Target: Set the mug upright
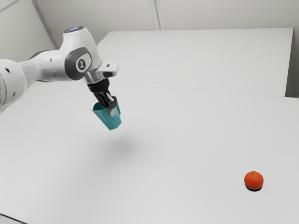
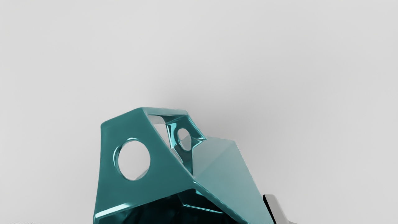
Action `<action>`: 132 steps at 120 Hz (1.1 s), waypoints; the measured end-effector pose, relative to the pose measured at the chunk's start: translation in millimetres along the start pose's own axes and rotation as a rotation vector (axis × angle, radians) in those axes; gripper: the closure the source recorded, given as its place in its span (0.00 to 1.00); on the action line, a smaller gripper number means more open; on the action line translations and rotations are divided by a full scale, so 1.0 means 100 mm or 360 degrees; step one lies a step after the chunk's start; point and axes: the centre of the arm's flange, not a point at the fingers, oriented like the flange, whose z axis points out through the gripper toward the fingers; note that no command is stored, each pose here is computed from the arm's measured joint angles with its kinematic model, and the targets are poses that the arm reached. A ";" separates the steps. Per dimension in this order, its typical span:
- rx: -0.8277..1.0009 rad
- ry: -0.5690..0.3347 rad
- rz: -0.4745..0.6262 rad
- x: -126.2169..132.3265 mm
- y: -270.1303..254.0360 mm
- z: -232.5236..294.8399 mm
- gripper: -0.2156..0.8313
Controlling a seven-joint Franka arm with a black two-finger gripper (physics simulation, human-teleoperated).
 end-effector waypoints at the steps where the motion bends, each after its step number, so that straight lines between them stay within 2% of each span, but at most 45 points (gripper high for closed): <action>1: 0.0006 -0.0006 -0.0005 0.01 0.00 0.02 0.96; 24: 0.0072 -0.0090 -0.0120 0.19 -0.04 0.50 0.96; 68: 0.0084 -0.0128 -0.0342 0.23 -0.11 1.06 0.94; 72: 0.0084 -0.0123 -0.0356 0.24 -0.11 1.06 0.91; 90: 0.0088 -0.0084 -0.0403 0.25 -0.08 0.97 0.59; 100: 0.0097 -0.0055 -0.0424 0.25 -0.06 0.85 0.47; 114: 0.0111 -0.0007 -0.0429 0.23 0.05 0.58 0.36; 132: 0.0119 0.0031 -0.0453 0.14 0.13 0.19 0.28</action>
